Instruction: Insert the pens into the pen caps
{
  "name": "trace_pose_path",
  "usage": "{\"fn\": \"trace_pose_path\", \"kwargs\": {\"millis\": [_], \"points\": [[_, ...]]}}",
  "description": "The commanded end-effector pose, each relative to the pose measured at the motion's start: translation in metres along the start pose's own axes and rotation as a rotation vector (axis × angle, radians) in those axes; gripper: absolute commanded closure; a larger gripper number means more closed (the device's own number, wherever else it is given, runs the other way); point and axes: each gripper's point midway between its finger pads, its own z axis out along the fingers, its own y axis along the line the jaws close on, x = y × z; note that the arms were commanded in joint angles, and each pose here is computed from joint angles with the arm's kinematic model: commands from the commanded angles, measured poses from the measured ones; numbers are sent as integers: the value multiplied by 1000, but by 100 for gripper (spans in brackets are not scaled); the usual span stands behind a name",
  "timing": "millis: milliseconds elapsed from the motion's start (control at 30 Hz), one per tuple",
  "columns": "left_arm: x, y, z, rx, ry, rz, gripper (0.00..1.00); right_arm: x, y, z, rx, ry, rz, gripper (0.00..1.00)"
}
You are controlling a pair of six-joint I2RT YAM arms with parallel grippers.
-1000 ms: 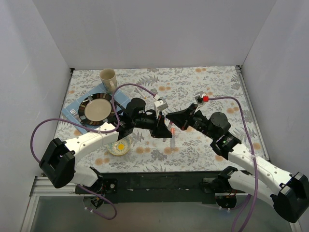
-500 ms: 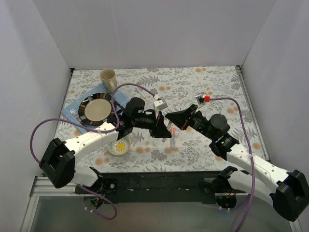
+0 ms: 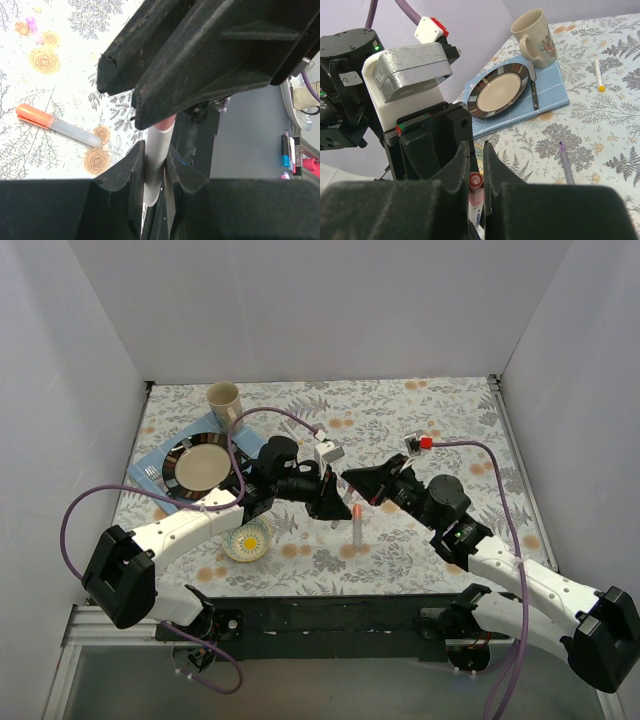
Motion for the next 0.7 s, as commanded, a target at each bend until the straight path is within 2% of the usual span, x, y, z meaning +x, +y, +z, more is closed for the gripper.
{"fn": "trace_pose_path", "kwargs": {"millis": [0, 33, 100, 267, 400, 467, 667], "points": [[-212, -11, -75, -190, -660, 361, 100, 184, 7, -84, -18, 717, 245, 99], [-212, -10, -74, -193, -661, 356, 100, 179, 20, -79, -75, 691, 289, 99], [-212, -12, -74, -183, -664, 358, 100, 182, 22, -82, -85, 705, 308, 99], [-216, -12, -79, -210, -658, 375, 100, 198, 9, -95, -18, 792, 288, 99], [-224, -12, -82, -227, -674, 370, 100, 204, 6, -96, 26, 815, 314, 99], [-225, -9, -81, -233, -671, 366, 100, 200, 6, -88, 62, 791, 308, 99], [-218, -3, -76, -235, -663, 361, 100, 188, 23, -71, 20, 715, 349, 99]]}}
